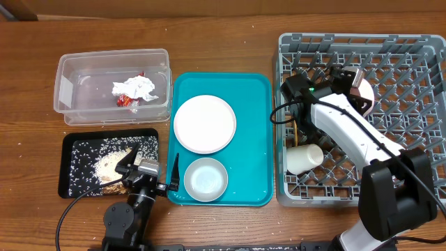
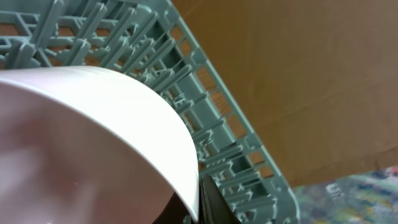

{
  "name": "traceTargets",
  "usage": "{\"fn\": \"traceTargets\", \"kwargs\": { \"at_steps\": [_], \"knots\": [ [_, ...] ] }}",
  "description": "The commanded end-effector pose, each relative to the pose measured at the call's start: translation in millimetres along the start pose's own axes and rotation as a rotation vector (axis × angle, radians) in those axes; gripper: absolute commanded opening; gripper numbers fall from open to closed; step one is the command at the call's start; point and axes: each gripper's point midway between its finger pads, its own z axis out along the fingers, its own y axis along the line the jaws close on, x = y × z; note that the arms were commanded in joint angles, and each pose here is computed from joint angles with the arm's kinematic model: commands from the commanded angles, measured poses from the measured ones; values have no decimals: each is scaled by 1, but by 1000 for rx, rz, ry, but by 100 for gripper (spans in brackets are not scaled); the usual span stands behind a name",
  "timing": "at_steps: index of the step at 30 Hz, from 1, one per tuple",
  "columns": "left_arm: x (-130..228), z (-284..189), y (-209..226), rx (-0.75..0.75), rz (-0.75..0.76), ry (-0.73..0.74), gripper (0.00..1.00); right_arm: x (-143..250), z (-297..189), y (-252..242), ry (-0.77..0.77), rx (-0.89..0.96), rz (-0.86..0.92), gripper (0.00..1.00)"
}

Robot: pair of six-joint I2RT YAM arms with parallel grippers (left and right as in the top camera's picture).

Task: Sort waste into correct bins and load items into the dishwasher
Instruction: 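Grasp the pink bowl with the right gripper and place it in the rack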

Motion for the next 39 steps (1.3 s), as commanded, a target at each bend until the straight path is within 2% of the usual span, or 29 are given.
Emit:
{"fn": "traceTargets", "kwargs": {
  "at_steps": [1, 7, 12, 18, 21, 22, 25, 29, 32, 34, 39],
  "knots": [
    [0, 0, 0, 3, 16, -9, 100, -14, 3, -11, -53, 58, 1, 4],
    [0, 0, 0, 3, 15, -9, 100, 2, 25, -9, 63, 40, 25, 4],
    [0, 0, 0, 3, 15, -9, 100, 7, 33, -4, 101, 18, 4, 4],
    [0, 0, 0, 3, 15, -9, 100, 10, 1, 15, 68, -71, -66, 4],
    [0, 0, 0, 3, 15, -9, 100, 14, -21, 20, 39, -98, -45, 4],
    [0, 0, 0, 3, 15, -9, 100, 15, -25, 20, 36, -103, -33, 8],
    [0, 0, 0, 3, 15, -9, 100, 16, -34, 17, 28, -107, 7, 47],
    [0, 0, 0, 3, 16, -9, 100, 15, -55, 20, 82, -178, 38, 66],
    [0, 0, 0, 3, 15, -9, 100, 19, -86, 35, 186, -322, 33, 75],
    [0, 0, 0, 3, 15, -9, 100, 27, -114, 54, 255, -473, -54, 72],
    [0, 0, 0, 3, 16, -9, 100, 69, -234, 122, 434, -1147, -384, 72]
  ]
}}
